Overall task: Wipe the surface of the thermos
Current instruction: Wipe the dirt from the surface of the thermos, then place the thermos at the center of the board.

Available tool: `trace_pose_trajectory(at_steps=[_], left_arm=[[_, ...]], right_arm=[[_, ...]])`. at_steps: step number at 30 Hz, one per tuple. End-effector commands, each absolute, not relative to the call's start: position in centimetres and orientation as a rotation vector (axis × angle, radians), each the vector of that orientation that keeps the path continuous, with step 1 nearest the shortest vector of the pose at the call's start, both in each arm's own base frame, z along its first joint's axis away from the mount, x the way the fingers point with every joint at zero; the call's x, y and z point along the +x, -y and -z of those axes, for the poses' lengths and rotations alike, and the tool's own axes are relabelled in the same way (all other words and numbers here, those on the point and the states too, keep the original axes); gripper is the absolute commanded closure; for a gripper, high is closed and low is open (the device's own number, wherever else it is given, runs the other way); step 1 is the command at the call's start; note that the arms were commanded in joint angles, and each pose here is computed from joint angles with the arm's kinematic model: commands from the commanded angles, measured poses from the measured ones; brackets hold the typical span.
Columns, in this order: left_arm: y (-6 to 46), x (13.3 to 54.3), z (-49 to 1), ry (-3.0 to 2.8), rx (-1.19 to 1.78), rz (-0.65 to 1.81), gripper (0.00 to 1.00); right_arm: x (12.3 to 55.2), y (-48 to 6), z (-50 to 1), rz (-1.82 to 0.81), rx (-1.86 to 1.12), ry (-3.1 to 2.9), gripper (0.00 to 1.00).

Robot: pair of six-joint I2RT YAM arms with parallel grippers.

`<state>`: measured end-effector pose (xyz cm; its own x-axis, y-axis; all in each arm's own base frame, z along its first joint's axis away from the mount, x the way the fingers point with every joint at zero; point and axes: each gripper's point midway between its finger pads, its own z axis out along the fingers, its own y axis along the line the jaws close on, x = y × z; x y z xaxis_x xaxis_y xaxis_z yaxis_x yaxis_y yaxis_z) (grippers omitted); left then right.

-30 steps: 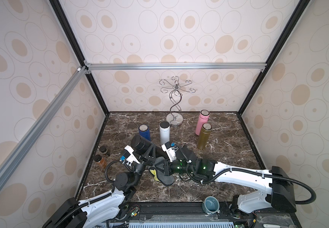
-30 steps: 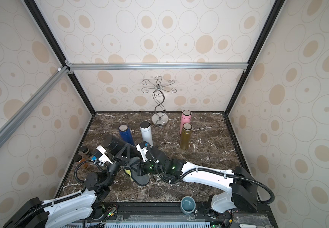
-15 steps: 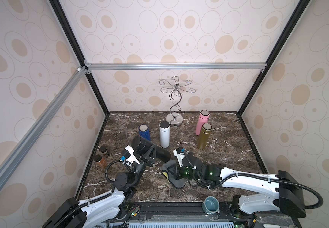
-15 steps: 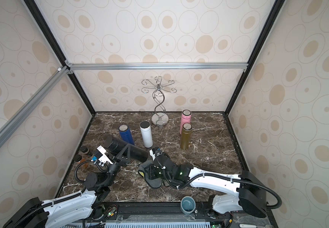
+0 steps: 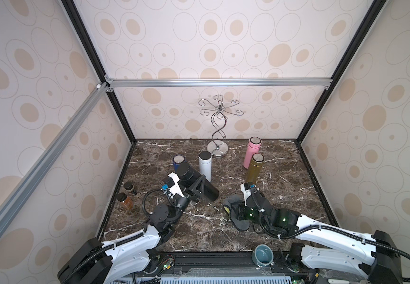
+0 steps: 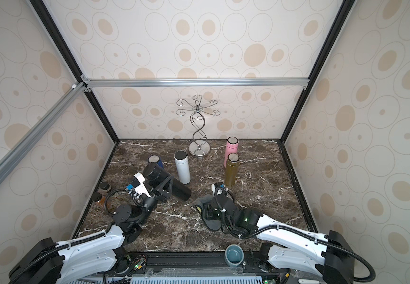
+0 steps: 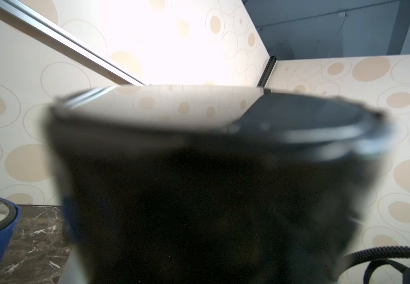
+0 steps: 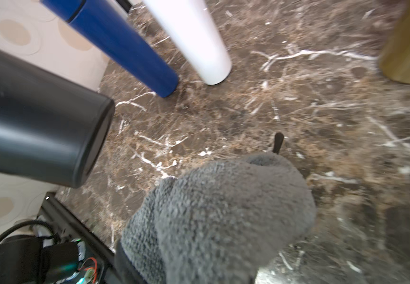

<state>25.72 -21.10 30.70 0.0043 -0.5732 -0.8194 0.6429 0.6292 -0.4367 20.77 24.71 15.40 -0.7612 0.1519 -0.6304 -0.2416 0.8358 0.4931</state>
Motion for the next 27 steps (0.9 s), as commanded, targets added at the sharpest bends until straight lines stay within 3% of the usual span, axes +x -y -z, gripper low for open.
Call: trace_pose_trajectory(at_steps=[1,12,27], left_arm=[[22.6,25.4,-33.5,-1.186,0.113,0.994,1.0],[28.4,27.5,-32.6,-1.314,0.245,0.92,1.0],[35.7,33.0,-28.8,-1.415,0.364,0.728,1.0]], right_arm=[[21.2,-23.3,-13.3,-0.707,-0.026,-2.369,1.0],[20.9,-22.3,-12.5,-0.916,0.041,-2.31,1.0],[22.5,-13.1,-14.2,-0.585,0.296,-2.241,1.0]])
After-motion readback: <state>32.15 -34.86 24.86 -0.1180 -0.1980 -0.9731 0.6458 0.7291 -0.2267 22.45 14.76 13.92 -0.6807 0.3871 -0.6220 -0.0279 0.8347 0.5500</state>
